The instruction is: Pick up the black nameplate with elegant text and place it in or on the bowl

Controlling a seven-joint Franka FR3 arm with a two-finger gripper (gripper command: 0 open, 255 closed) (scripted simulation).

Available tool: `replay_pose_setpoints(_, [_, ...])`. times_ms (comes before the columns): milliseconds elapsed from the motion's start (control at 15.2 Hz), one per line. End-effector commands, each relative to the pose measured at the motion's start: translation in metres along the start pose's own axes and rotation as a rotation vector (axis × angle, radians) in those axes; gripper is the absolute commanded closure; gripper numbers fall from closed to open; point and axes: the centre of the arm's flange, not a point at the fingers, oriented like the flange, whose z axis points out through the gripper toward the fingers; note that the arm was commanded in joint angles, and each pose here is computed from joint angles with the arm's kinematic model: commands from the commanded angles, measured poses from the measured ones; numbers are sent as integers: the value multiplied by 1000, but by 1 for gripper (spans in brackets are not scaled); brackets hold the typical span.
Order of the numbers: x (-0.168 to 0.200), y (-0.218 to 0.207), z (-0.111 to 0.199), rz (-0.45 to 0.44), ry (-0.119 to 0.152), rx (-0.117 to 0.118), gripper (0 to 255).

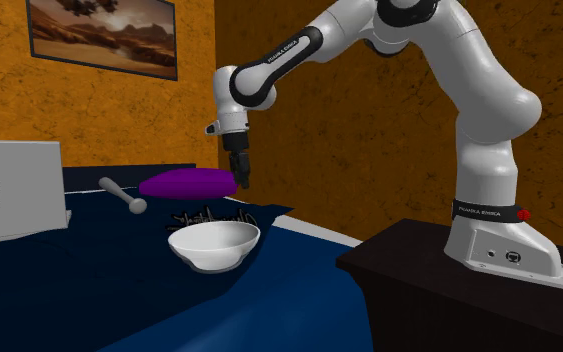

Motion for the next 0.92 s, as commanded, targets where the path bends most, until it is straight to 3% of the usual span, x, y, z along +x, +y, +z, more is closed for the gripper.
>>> replay_pose_setpoints(0, [24, -9, 15, -71, -6, -10, 0])
replay_pose_setpoints(396, [84, -36, 50, -260, -22, -35, 0])
replay_pose_setpoints(858, [83, -35, 87, -260, -22, -35, 0])
